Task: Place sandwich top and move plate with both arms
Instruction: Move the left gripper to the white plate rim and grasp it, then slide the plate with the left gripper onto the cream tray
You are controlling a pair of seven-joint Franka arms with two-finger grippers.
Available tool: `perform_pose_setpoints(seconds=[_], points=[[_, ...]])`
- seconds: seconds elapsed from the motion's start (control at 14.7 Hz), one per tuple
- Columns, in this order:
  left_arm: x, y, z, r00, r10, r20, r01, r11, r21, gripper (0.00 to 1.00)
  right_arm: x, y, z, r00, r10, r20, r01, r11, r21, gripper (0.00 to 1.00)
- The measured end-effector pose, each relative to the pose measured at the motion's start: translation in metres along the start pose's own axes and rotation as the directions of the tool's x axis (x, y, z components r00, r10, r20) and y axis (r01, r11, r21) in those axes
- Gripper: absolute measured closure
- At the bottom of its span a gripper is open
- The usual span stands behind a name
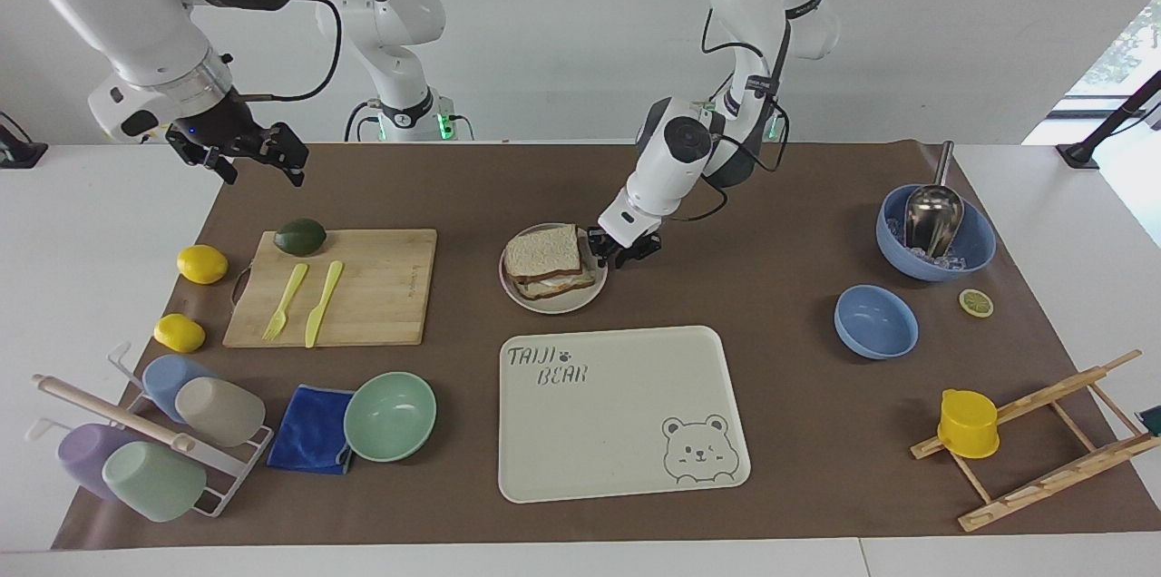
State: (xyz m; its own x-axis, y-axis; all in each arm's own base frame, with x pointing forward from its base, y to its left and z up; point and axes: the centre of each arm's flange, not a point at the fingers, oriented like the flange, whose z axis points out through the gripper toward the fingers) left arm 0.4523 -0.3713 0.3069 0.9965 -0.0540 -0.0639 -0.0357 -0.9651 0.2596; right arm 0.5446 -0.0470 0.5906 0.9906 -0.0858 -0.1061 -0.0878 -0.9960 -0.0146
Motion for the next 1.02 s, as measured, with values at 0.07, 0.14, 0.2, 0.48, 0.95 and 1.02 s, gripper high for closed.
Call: perform_pose_setpoints(seconds=[0.07,0.14,0.2,0.48,0.95,1.02], points=[[-0.001,0.001,0.000,1.000,-0.002,0.003,0.002,1.000,-0.003,0.70,0.000,0.000,0.001,1.000,0.000,0.002,0.000,1.000,0.000,0.00],[-0.002,0.003,0.001,1.000,-0.004,0.005,0.004,1.000,-0.007,0.81,0.000,0.000,0.002,1.000,0.000,0.004,0.000,1.000,0.000,0.00],[-0.003,0.005,0.000,1.000,-0.004,0.006,0.004,1.000,-0.012,0.93,0.000,0.000,0.003,1.000,0.000,0.007,0.000,1.000,0.000,0.00],[-0.006,0.008,0.000,1.000,-0.012,0.010,0.012,1.000,-0.015,0.97,-0.001,0.000,0.005,1.000,-0.001,0.011,0.001,1.000,0.000,0.00],[-0.003,-0.002,-0.003,0.996,-0.062,0.068,0.064,0.998,-0.015,0.97,-0.002,-0.003,0.002,1.000,-0.028,0.007,0.028,0.999,-0.021,0.00],[0.000,-0.004,-0.005,0.995,-0.069,0.077,0.070,0.997,-0.014,0.97,-0.002,-0.003,0.002,0.999,-0.032,0.005,0.032,0.999,-0.021,0.00]])
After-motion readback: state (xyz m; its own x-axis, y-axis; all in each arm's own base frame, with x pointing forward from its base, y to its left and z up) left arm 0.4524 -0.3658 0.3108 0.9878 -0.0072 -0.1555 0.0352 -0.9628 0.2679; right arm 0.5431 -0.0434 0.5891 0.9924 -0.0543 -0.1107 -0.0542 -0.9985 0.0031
